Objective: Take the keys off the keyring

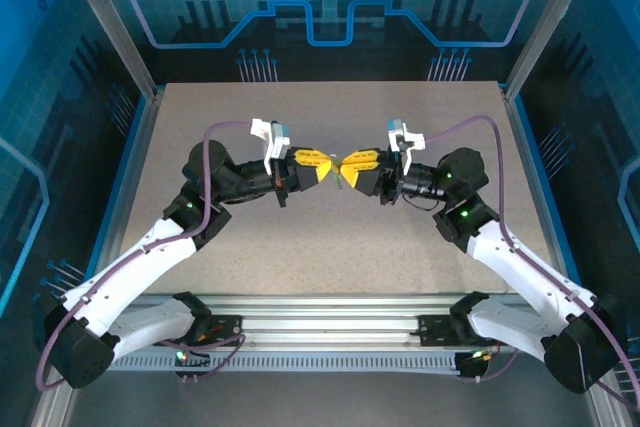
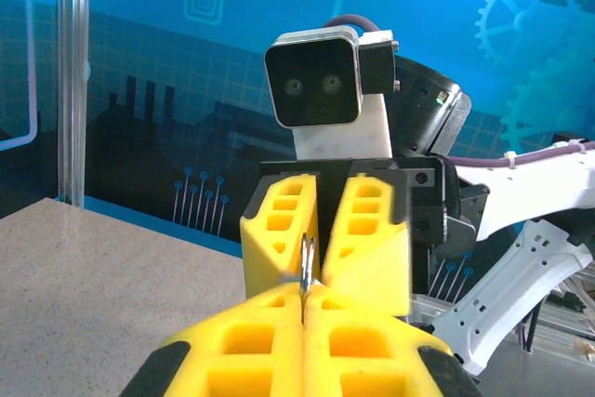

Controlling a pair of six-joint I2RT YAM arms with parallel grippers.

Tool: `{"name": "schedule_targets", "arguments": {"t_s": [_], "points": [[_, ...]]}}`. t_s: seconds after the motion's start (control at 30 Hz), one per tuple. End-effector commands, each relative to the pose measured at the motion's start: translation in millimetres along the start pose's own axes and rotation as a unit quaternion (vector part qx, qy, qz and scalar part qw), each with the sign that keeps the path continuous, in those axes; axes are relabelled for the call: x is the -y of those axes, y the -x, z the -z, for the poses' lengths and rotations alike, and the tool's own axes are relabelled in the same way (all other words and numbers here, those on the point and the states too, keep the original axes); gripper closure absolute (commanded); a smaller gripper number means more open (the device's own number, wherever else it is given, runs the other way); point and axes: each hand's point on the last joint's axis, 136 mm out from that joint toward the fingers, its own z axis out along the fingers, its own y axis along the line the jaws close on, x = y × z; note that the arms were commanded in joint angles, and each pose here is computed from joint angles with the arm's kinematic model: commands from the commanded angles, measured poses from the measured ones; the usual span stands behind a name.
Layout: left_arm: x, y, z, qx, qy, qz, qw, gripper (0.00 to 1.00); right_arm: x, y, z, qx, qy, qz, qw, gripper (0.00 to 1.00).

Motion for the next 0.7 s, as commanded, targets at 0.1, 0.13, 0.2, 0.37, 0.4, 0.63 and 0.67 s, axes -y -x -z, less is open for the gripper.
{"name": "schedule_targets", "arguments": {"t_s": [0.1, 0.13, 0.2, 0.37, 0.4, 0.63, 0.67], "points": [[1.4, 3.7, 1.7, 0.012, 0.006, -0.012, 1.000, 1.00, 3.0, 1.3, 4.9, 0.018, -0.019, 0.002, 1.000, 0.56], [0.9, 3.4, 1.3, 0.012, 0.006, -0.011, 1.000, 1.00, 2.9, 0.5, 5.7, 0.019, -0.018, 0.000, 1.000, 0.57], [2.1, 3.9, 1.1, 0.013, 0.003, -0.011, 1.000, 1.00, 2.6, 0.5, 7.1, 0.022, -0.016, -0.005, 1.000, 0.60], [4.6, 4.7, 0.4, 0.014, -0.006, -0.008, 1.000, 1.00, -5.5, -1.9, 4.9, 0.024, 0.022, -0.016, 0.999, 0.67], [5.1, 5.7, 0.5, 0.015, -0.007, -0.008, 1.000, 1.00, -6.5, -2.3, 4.0, 0.027, 0.030, -0.019, 0.999, 0.65], [6.8, 5.5, -0.9, 0.015, -0.015, -0.002, 1.000, 1.00, -9.9, -1.1, -3.7, 0.032, 0.064, -0.031, 0.997, 0.60], [7.3, 6.1, -0.9, 0.016, -0.016, -0.003, 1.000, 1.00, -9.5, -1.6, -4.6, 0.032, 0.065, -0.031, 0.997, 0.60]]}}
